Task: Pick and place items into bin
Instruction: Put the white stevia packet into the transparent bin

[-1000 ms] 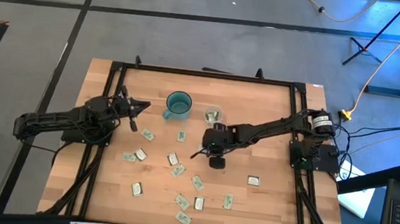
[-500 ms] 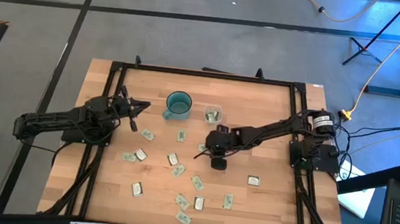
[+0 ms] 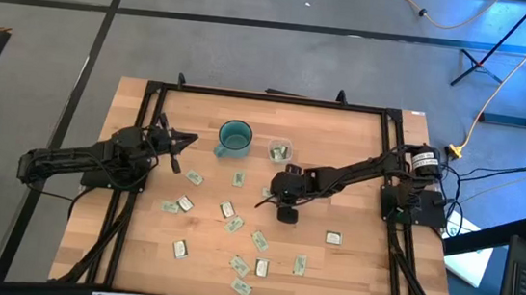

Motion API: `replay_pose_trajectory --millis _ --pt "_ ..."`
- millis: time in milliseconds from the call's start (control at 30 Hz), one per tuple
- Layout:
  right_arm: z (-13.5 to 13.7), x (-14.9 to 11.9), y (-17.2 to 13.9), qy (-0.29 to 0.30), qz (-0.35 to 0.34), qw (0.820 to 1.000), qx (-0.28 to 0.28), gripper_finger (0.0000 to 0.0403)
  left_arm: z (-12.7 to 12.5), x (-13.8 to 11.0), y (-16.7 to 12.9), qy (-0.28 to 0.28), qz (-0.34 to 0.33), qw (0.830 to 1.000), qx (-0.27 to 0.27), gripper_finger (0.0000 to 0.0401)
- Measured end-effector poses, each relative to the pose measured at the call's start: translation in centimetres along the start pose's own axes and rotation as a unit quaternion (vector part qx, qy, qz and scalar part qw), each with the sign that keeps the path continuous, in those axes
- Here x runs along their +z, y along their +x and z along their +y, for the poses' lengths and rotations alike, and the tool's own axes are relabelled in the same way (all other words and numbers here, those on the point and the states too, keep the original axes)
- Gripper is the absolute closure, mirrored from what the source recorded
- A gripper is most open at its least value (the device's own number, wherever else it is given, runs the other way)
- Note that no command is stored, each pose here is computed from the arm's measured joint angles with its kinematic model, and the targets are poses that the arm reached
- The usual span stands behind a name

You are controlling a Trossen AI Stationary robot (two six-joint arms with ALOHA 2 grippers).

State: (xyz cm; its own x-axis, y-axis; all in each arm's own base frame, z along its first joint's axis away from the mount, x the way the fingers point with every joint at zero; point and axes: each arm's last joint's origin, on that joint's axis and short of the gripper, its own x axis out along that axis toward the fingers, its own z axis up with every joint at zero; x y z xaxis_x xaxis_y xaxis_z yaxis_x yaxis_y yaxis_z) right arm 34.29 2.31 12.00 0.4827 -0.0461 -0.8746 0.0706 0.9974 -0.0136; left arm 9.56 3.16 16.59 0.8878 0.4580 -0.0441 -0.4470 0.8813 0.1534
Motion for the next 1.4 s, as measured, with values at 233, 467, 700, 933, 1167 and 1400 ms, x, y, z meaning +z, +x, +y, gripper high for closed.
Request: replay_pose_trajectory --millis 233,467,700,933,1167,1400 --pt "0.0 0.6 -0.7 0.002 0.012 1.0 0.001 0.04 0.0 0.0 0.0 0.0 0.0 1.0 0.0 0.0381" --pt "-0.6 3.9 -5.2 -0.009 -0.011 0.996 -0.093 0.0401 0.0 0.0 0.0 0.0 0.0 1.0 0.0 0.0381" --pt "-3.2 7.3 -9.0 -0.035 -0.053 0.982 -0.176 0.0401 0.0 0.0 0.0 0.0 0.0 1.0 0.0 0.0381" --pt "-7.5 7.0 -8.9 0.005 -0.027 0.98 -0.198 0.0401 0.0 0.0 0.0 0.0 0.0 1.0 0.0 0.0381" --pt "-10.6 4.1 -6.9 0.063 0.003 0.987 -0.151 0.0401 0.0 0.0 0.0 0.0 0.0 1.0 0.0 0.0381" --pt "-11.4 3.0 -6.0 0.078 -0.008 0.987 -0.139 0.0401 0.0 0.0 0.0 0.0 0.0 1.0 0.0 0.0381"
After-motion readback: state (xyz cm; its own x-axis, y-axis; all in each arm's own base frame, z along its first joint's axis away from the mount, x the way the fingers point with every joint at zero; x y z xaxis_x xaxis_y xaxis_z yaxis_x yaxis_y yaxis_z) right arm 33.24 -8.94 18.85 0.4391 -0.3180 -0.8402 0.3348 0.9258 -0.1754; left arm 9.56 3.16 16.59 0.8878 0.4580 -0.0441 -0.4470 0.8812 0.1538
